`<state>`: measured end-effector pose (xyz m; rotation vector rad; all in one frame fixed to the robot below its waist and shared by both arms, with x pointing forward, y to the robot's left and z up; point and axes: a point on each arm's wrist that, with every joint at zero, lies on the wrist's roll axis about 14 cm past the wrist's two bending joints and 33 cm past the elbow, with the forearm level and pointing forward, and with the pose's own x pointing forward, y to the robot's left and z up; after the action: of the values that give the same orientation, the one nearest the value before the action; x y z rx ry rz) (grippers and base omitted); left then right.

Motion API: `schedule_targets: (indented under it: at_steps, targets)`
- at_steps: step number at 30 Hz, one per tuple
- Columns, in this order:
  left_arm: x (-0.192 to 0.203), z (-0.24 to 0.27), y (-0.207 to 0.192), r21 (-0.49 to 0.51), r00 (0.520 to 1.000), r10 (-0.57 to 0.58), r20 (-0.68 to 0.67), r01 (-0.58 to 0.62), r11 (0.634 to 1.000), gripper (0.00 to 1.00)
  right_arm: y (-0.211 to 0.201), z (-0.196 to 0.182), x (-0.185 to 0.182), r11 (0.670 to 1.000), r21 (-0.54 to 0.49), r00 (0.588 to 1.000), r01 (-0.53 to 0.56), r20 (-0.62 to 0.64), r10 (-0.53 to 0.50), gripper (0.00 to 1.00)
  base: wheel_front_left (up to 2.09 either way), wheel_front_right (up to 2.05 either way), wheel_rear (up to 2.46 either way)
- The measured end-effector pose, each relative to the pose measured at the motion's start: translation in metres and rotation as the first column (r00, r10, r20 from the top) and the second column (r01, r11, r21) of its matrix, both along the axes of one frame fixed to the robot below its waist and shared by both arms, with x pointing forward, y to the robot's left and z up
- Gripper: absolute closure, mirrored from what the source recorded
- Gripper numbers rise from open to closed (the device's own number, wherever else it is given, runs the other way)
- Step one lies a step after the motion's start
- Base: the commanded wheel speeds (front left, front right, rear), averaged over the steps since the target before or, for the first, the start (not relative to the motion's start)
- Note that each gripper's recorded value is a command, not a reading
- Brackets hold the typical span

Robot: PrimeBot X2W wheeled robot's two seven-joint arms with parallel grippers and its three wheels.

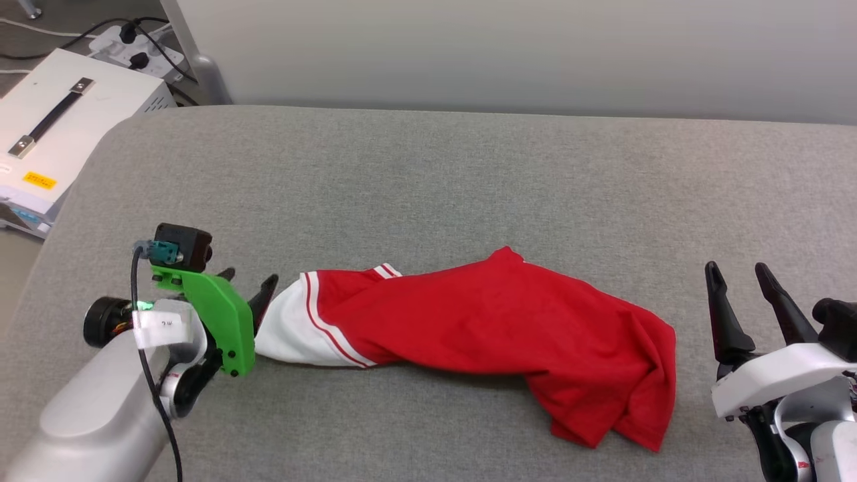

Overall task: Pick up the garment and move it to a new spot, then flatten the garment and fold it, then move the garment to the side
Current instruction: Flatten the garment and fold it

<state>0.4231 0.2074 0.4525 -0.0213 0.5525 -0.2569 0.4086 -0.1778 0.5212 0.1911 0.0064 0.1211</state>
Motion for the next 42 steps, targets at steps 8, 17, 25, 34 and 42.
schedule_targets:
  at_steps: [8, 17, 25, 34, 42]
  targets:
    - [0.001, 0.07, -0.008, -0.082, 0.889, 0.073, 0.451, -0.04, 0.996, 0.0, 0.013, -0.005, 0.0, 0.997, -0.032, 0.996, -0.063, -0.058, 0.062, 0.0, 0.0, 0.0, 0.0]
    - [-0.044, 0.116, -0.013, -0.169, 0.742, 0.208, 0.638, -0.129, 0.977, 0.0, 0.018, -0.037, -0.007, 0.989, -0.073, 0.959, -0.126, -0.265, 0.103, 0.0, 0.0, 0.0, 0.0]
    - [-0.069, 0.097, -0.023, -0.167, 0.75, 0.208, 0.627, -0.132, 0.977, 0.0, 0.017, -0.071, -0.021, 0.978, -0.099, 0.847, -0.183, -0.521, 0.106, 0.0, 0.0, 0.0, 0.0]
    - [-0.062, 0.088, -0.022, -0.163, 0.758, 0.203, 0.62, -0.129, 0.978, 0.0, 0.016, -0.091, -0.017, 0.964, -0.123, 0.697, -0.236, -0.713, 0.079, 0.0, 0.0, 0.0, 0.0]
    - [-0.06, 0.075, -0.012, -0.164, 0.773, 0.232, 0.591, -0.167, 0.972, 0.0, 0.027, -0.129, -0.015, 0.959, -0.095, 0.592, -0.265, -0.801, 0.085, 0.0, 0.0, 0.0, 0.0]
